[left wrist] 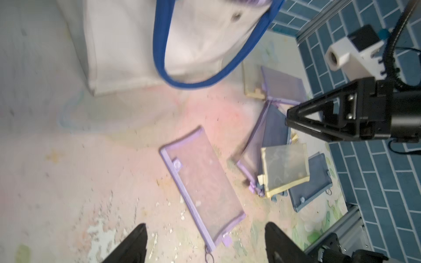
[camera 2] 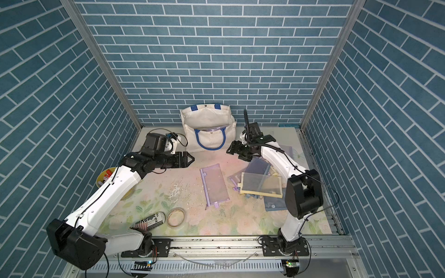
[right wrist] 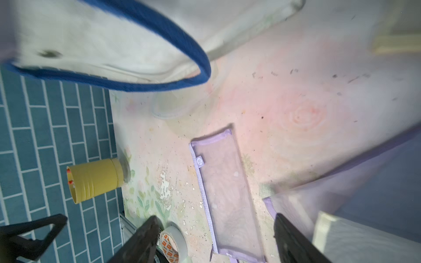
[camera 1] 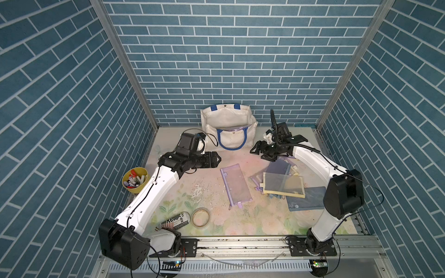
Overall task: Put the pencil pouch into the canvas bag
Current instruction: Pick up the pencil pouch from the center of the board.
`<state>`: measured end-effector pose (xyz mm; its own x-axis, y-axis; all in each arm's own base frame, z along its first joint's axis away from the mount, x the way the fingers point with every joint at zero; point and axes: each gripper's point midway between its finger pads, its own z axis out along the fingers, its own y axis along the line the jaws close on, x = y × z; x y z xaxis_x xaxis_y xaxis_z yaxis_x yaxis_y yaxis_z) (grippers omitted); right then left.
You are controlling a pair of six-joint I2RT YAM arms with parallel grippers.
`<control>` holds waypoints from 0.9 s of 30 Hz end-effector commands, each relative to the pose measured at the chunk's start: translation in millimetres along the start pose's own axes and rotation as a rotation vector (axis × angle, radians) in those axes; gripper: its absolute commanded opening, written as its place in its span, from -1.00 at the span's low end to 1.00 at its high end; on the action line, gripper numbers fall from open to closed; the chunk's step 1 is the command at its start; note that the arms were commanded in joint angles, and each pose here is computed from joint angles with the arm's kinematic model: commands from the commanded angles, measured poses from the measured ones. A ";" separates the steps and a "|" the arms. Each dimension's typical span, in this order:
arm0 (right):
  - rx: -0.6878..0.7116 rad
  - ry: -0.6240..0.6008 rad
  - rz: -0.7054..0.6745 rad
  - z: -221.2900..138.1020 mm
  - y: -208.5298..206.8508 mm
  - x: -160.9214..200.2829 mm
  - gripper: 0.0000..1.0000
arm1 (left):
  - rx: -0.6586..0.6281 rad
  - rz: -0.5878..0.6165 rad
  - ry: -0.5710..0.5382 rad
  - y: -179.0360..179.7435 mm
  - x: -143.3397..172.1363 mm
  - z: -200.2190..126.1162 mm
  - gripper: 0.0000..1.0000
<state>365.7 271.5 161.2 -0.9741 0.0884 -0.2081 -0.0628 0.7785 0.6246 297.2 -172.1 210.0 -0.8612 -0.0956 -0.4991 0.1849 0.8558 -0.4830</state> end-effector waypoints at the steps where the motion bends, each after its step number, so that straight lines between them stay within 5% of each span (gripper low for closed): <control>1: -0.015 0.077 0.025 38.0 -3.2 12.2 0.56 | 0.078 -0.147 0.014 2.8 21.4 24.6 0.63; 11: 0.028 0.182 0.082 100.2 -25.3 30.7 0.40 | 0.078 -0.348 0.071 41.1 67.7 94.5 0.54; 27: 0.035 0.288 0.142 136.5 -41.7 75.2 0.26 | 0.117 -0.481 0.088 49.4 96.2 169.2 0.42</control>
<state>337.8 332.0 39.9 -0.9995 -0.0020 0.0307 0.0176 0.7813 0.6239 309.7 -224.7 40.7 -0.9009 -0.3904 -0.1896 -0.1293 0.6586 -0.7413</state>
